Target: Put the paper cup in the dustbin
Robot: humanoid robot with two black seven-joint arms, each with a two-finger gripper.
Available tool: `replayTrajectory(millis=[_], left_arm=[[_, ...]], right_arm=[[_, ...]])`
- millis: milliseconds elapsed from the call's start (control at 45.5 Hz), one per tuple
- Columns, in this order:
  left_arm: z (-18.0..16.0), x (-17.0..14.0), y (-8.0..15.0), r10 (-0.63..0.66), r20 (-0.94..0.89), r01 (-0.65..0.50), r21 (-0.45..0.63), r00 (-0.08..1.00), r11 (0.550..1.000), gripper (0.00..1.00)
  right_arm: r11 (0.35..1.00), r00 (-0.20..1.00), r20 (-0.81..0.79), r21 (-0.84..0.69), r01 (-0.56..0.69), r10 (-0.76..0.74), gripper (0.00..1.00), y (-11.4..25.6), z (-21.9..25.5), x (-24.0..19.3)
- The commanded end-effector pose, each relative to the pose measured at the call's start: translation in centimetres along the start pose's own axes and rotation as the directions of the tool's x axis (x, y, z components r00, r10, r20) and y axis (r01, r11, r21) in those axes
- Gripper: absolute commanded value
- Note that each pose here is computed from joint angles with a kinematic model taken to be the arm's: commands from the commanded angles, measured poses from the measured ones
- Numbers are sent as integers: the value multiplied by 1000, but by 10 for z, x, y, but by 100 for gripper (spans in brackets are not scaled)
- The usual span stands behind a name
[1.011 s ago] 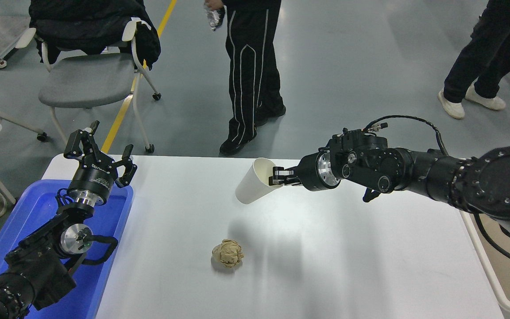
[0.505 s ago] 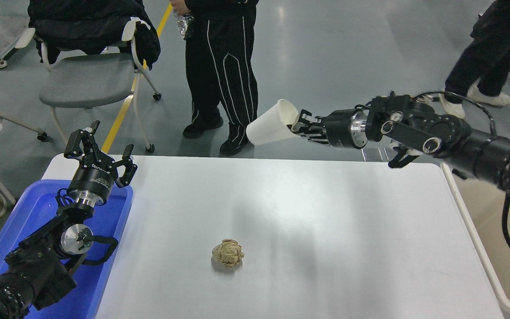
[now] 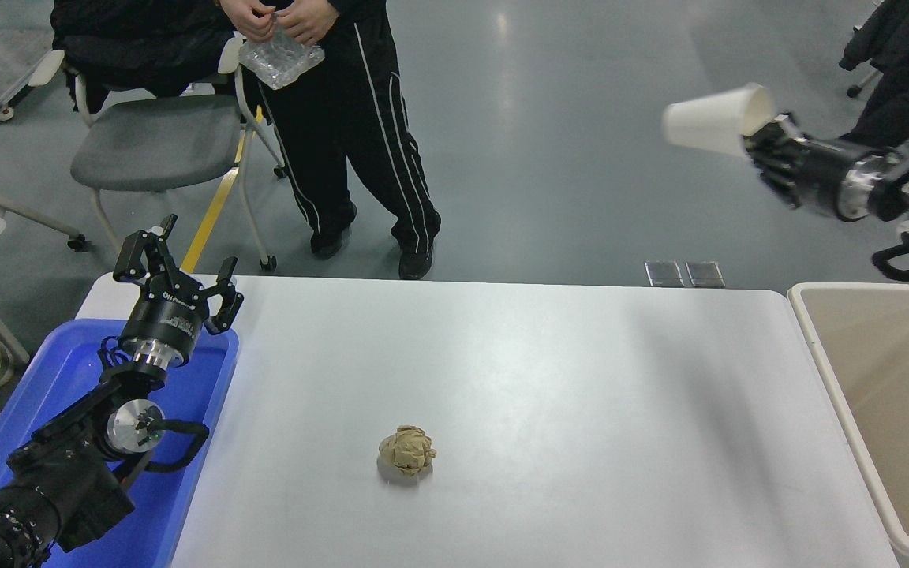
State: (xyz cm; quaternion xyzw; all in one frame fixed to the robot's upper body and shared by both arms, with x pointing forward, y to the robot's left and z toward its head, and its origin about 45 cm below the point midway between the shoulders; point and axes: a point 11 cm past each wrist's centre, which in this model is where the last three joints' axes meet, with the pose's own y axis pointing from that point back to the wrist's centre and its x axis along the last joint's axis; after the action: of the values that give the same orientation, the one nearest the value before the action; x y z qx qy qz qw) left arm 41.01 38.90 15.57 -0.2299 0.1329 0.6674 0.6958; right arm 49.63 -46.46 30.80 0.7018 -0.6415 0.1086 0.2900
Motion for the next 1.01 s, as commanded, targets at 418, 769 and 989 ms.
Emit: replayTrajectory(millis=[418,769,989], left_arm=[[0,0,0,0,0,0,0,1000,1000,100],[0,0,0,0,0,0,0,1000,1000,100],[0,0,0,0,0,0,0,1000,1000,100]], right_arm=[[721,869,-255,-485,-495,425,0,114,169,102],[570,872,-371,-660,-489,319,0,152,238,74],[567,917,-353,-724,-393,185,0,155,277,18]])
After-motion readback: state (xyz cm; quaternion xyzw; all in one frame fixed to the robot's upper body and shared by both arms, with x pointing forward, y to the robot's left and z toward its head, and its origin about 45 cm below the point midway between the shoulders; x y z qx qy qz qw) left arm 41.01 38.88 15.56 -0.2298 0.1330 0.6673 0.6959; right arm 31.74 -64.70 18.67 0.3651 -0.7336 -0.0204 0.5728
